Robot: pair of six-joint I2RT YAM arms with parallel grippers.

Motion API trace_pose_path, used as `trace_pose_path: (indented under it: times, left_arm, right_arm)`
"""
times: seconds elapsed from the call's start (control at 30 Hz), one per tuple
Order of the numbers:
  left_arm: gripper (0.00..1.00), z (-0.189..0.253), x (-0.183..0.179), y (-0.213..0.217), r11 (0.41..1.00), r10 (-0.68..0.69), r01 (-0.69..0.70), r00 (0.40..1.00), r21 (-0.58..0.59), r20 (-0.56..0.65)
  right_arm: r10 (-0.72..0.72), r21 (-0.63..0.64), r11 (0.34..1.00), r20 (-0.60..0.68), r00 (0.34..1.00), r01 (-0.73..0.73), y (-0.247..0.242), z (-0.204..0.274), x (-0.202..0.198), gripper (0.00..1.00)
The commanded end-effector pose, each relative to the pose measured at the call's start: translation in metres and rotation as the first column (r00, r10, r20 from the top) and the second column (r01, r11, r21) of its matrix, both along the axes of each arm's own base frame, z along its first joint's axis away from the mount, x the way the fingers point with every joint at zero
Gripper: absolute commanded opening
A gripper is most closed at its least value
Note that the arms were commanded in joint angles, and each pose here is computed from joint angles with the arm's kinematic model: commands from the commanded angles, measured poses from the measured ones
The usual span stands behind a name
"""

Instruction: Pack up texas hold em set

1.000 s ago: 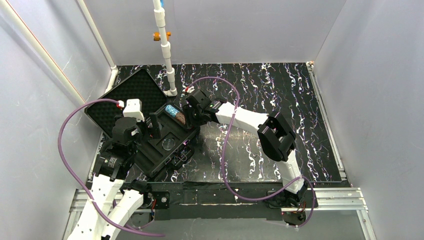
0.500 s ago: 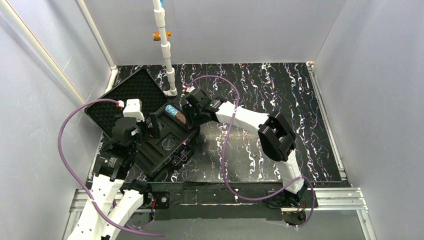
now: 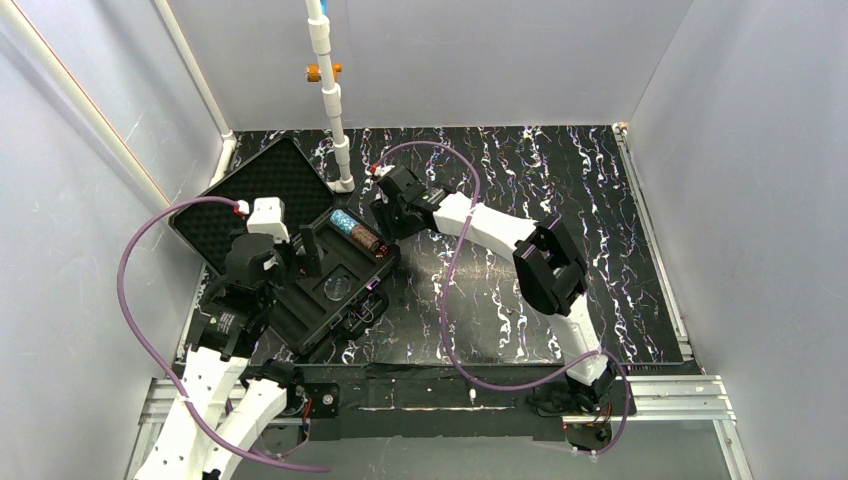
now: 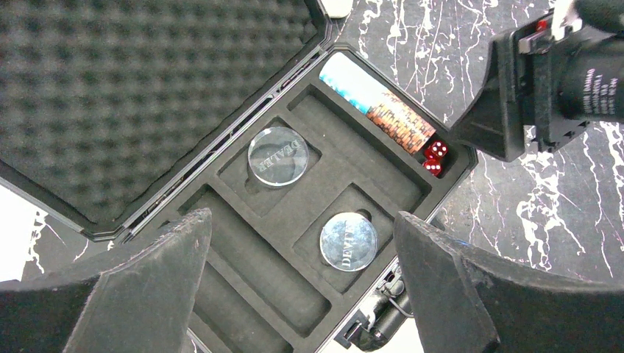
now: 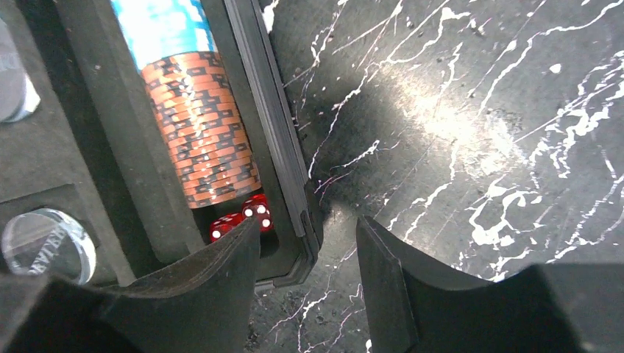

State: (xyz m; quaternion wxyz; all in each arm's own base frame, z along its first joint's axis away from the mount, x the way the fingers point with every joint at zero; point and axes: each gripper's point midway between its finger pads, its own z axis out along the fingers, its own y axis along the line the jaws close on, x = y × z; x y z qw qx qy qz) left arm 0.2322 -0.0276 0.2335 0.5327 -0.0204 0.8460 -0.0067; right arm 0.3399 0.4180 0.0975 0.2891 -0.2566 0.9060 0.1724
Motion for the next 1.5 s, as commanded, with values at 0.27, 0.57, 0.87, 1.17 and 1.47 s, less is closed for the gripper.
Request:
trace_pose_path:
  times: [0.27, 0.57, 0.87, 1.17, 1.47]
  left_arm:
    - [0.93, 0.003, 0.000, 0.003, 1.000, 0.009, -0.009, 1.000, 0.019, -0.006]
    - [0.93, 0.003, 0.000, 0.003, 1.000, 0.008, -0.008, 1.000, 0.019, -0.007]
    - [0.93, 0.004, 0.000, 0.002, 1.000, 0.006, -0.006, 1.000, 0.017, -0.005]
    - [0.93, 0.003, -0.001, 0.002, 1.000, 0.007, -0.007, 1.000, 0.017, -0.004]
    - [0.93, 0.004, -0.001, 0.003, 1.000, 0.009, -0.009, 1.000, 0.015, 0.000]
  right_arm:
    - [0.068, -0.027, 0.997, -0.052, 0.996, -0.069, 0.006, -0.019, -0.010, 0.54]
    - [0.092, -0.027, 0.995, -0.086, 0.992, -0.095, 0.006, -0.025, -0.019, 0.48]
    - [0.109, -0.042, 0.993, -0.104, 0.989, -0.114, 0.010, -0.035, -0.021, 0.48]
    - [0.111, -0.047, 0.992, -0.109, 0.988, -0.117, 0.015, -0.040, -0.019, 0.41]
    - [0.082, -0.118, 0.989, -0.069, 0.994, -0.090, -0.002, -0.041, -0.013, 0.14]
